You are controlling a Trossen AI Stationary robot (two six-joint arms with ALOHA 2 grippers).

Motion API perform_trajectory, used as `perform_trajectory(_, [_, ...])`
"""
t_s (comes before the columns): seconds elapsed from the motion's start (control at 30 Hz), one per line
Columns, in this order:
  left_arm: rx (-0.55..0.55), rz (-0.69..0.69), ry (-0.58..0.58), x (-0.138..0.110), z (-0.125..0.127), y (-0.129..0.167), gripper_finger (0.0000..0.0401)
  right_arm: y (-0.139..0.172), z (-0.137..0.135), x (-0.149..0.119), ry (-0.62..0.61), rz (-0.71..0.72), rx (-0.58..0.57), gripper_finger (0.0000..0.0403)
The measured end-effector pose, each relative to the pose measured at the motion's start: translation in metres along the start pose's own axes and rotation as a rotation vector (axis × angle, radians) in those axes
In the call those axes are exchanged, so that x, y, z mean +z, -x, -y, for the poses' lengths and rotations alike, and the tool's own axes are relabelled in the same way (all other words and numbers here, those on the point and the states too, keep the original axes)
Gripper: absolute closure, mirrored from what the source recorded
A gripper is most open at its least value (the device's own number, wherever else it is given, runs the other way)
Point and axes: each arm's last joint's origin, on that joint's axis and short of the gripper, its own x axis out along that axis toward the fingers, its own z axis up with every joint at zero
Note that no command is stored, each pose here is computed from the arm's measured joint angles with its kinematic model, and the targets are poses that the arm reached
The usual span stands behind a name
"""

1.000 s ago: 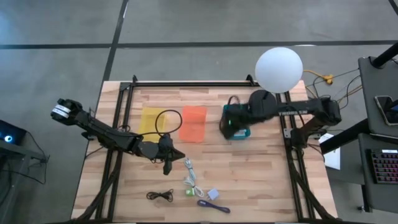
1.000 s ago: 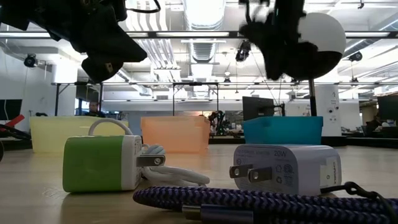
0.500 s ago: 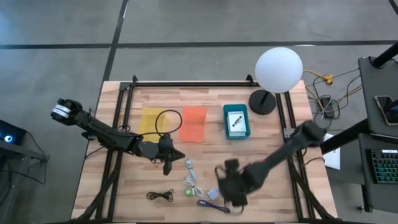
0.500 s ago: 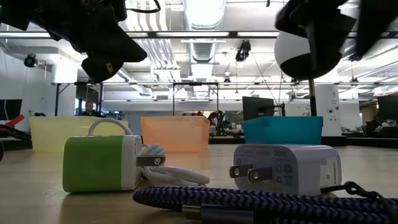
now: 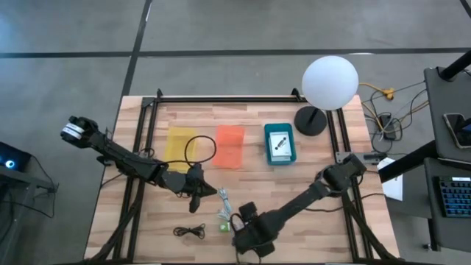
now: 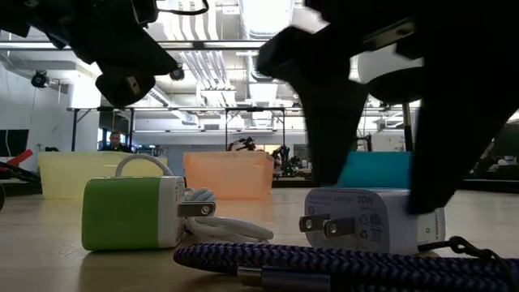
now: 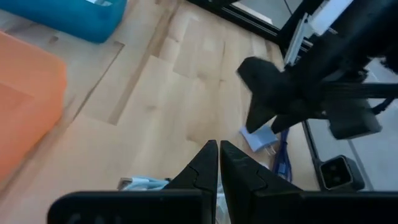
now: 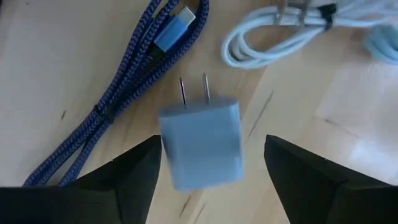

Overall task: Pick and place items into bin
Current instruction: Put the white charger adapter into the orange bin

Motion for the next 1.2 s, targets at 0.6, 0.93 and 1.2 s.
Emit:
perform_trajectory(0.6, [-0.030, -0.036, -0.017, -0.012, 0.013, 0.005, 0.0399, -0.013, 0.031, -0.003, -0.064, -0.072, 0.149, 0.0221])
perform_trajectory(0.93, [0.353, 0.004, 0.007, -0.006, -0.012, 0.056, 0.0399, 0.059, 0.119, -0.003, -0.580, 0.126, -0.070, 0.0217])
perform_trajectory(1.2, [0.294, 0.073, 0.055, 0.007, -0.016, 0.086, 0.0399, 0.049, 0.254, -0.029, -0.849, 0.175, -0.095, 0.0207])
